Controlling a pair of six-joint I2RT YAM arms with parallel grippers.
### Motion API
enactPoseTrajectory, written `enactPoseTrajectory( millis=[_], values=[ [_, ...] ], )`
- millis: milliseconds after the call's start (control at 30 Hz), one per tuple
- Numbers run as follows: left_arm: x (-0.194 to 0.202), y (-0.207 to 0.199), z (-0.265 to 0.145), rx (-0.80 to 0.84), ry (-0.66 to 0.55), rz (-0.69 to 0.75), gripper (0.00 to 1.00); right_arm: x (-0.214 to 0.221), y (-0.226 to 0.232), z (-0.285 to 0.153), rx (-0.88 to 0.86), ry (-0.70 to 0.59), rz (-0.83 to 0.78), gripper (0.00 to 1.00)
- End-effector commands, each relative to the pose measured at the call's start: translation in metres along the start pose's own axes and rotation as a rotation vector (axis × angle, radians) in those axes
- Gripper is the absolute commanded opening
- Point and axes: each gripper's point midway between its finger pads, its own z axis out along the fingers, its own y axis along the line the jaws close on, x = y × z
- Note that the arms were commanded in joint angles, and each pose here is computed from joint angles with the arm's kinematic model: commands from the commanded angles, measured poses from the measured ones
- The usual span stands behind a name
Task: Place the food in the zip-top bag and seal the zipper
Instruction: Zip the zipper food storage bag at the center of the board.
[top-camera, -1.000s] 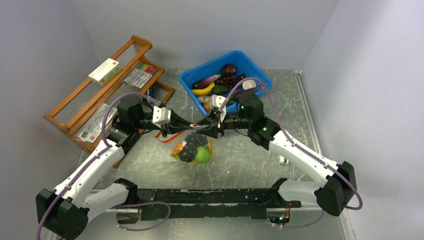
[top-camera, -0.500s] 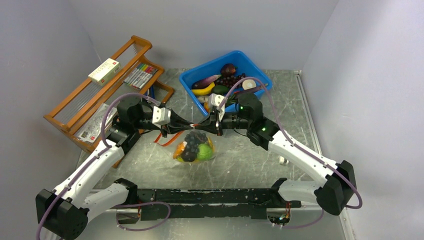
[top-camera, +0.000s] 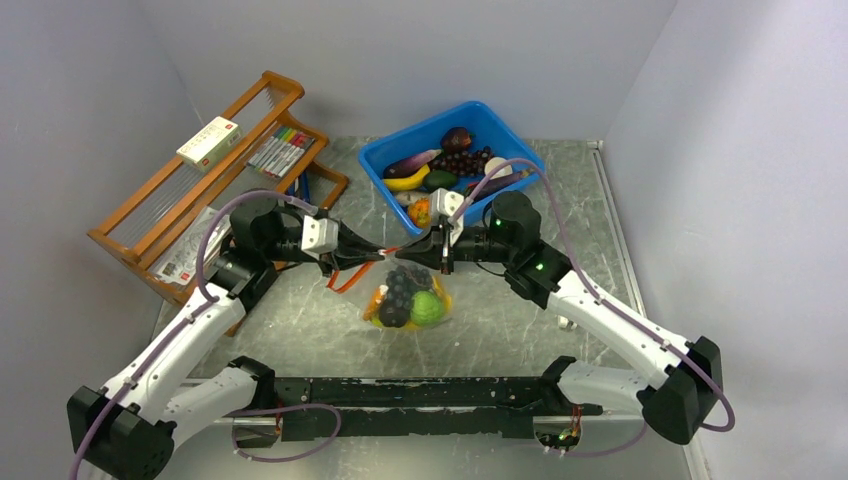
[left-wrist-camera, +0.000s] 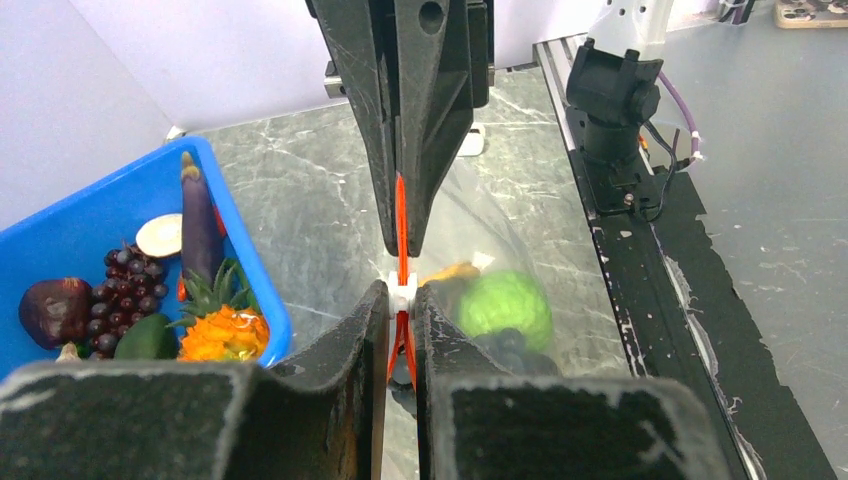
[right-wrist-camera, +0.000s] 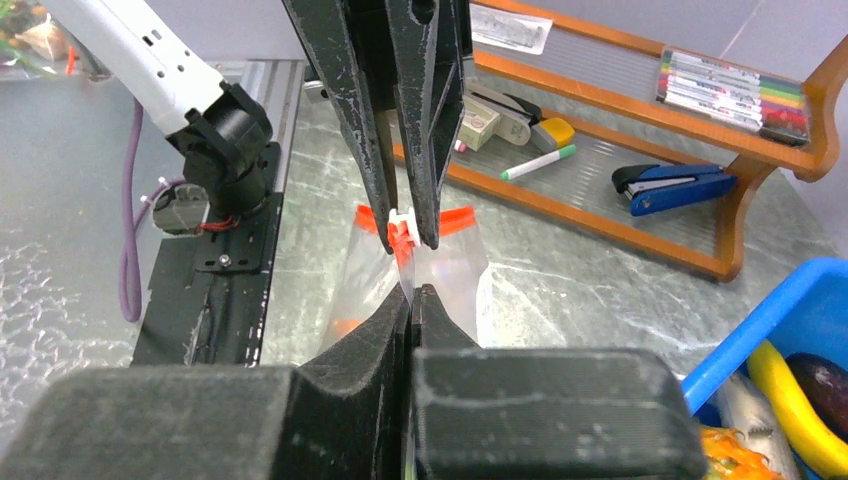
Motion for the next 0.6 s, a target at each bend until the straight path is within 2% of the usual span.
enactPoseTrajectory(
  millis=[0,367,567],
  values=[
    [0.005,-0.004,-0.004,-0.013,0.015,-0.001,0.07,-0.039,-0.004,-0.012,0.028,-0.108,-0.077,0.0],
    [0.008,-0.006,-0.005,-0.021,0.023,-0.014,0.07,-0.047,-0.006,-0.021,0.041,-0.161,-0.065,0.0],
    [0.014,-0.009,-0.007,-0.036,0.026,-0.022,0.07,-0.036,-0.006,-0.027,0.029,-0.11,-0.065,0.0]
  ],
)
